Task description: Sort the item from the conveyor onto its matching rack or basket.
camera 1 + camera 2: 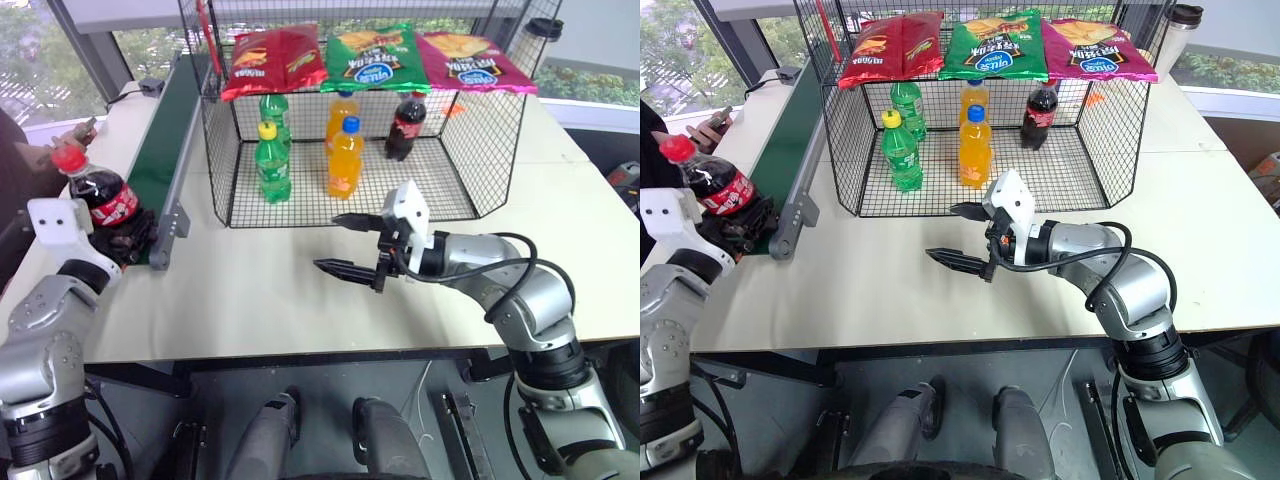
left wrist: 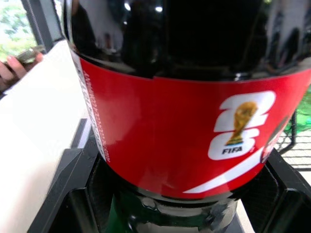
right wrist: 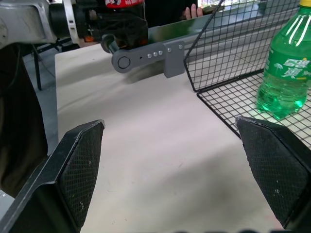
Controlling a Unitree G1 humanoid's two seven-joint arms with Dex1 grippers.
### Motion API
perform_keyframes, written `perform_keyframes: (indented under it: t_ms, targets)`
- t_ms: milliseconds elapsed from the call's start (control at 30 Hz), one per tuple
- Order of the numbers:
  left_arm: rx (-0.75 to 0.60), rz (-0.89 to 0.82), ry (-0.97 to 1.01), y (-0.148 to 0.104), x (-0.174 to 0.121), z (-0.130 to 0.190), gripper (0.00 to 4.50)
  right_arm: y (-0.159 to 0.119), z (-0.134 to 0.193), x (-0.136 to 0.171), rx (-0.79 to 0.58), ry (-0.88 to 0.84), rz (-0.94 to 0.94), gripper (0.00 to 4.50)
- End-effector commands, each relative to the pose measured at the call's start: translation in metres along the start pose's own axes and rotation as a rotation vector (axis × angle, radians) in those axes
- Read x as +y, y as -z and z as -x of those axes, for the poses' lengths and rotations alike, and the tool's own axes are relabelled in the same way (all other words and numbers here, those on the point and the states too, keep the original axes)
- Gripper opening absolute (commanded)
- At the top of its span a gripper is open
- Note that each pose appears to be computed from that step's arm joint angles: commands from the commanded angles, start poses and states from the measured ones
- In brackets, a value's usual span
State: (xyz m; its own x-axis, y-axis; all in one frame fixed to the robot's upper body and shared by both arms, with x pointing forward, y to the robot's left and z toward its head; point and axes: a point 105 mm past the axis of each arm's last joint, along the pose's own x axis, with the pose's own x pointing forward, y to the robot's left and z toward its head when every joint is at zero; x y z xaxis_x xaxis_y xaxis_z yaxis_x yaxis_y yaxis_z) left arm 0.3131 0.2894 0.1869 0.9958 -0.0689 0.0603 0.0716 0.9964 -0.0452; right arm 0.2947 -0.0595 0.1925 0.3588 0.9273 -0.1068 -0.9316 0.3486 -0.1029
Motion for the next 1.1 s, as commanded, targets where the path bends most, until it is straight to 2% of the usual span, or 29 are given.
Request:
perform_keyframes:
  t_ms: [33,233,400,533,767,1100]
  targets:
    - [-0.095,-0.057,0.158,-0.041,-0.026,-0.004,2.83,-0.027,0.003,0.003,-0.074,-0.009,0.060,4.50]
    - [-0.012,-0.141,0.534,-0.042,-0.085,-0.018,2.83,-0.042,0.001,0.002,-0.107,-0.017,0.076,4.50]
    - [0.074,-0.198,0.852,-0.021,-0.142,-0.016,2.83,-0.050,-0.001,-0.002,-0.126,-0.003,0.087,4.50]
    - [0.113,-0.240,1.028,-0.006,-0.173,-0.009,2.83,-0.057,-0.002,-0.005,-0.131,0.018,0.097,4.50]
    - [0.133,-0.269,1.169,0.007,-0.198,0.001,2.83,-0.061,-0.002,-0.007,-0.130,0.035,0.106,4.50]
    - [0.108,-0.254,1.239,0.013,-0.221,0.005,2.83,-0.062,-0.005,-0.004,-0.139,0.018,0.098,4.50]
